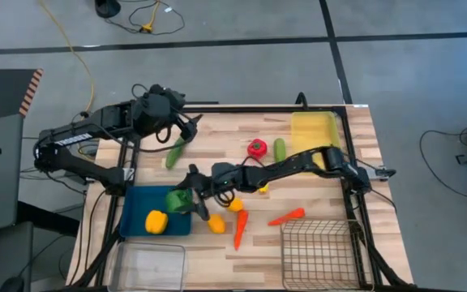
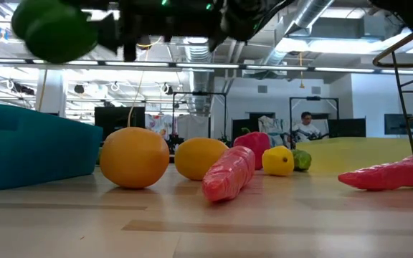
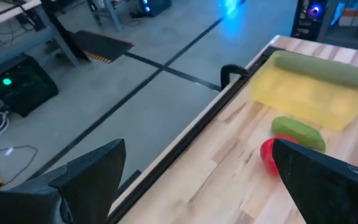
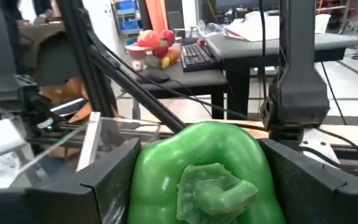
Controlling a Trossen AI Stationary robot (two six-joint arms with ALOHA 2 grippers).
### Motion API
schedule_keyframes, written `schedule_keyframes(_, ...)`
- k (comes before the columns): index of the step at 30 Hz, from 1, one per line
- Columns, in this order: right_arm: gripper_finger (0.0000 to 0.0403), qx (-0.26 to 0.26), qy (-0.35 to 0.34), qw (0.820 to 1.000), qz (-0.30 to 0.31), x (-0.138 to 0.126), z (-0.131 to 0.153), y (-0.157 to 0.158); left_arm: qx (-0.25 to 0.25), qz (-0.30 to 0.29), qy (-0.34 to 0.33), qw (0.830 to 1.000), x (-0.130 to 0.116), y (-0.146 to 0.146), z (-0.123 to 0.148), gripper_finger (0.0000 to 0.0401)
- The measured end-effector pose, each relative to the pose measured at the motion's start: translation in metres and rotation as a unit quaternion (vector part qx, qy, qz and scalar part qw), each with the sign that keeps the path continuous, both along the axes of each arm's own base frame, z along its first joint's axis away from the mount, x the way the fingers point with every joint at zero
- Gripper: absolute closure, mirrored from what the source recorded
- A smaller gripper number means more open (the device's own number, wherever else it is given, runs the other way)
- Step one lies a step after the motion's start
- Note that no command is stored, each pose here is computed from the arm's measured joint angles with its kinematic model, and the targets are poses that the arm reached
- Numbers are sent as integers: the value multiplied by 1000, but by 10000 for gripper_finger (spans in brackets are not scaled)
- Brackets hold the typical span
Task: Sort produce into baskets
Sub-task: Put the green bell pepper into the blue bin
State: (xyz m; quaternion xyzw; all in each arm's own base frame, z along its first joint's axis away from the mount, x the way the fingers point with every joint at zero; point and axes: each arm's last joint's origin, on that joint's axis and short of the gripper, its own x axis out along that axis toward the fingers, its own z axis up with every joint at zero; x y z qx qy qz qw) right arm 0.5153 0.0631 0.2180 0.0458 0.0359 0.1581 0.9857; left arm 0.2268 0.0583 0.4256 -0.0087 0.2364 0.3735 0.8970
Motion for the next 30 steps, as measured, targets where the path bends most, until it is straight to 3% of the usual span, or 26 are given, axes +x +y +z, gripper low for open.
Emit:
schedule_keyframes(6, 70, 39, 21, 999, 26, 19, -24, 3, -10, -17, -1, 1000, 1, -1, -1, 8)
schedule_keyframes(15, 69, 40, 57, 997, 34, 26, -55, 6, -14, -23, -2, 1000, 1, -1, -1, 8)
schedule_keyframes(30, 31, 40, 59, 997, 35, 26, -57, 5, -21, -30, -4, 999, 1, -2, -1, 8)
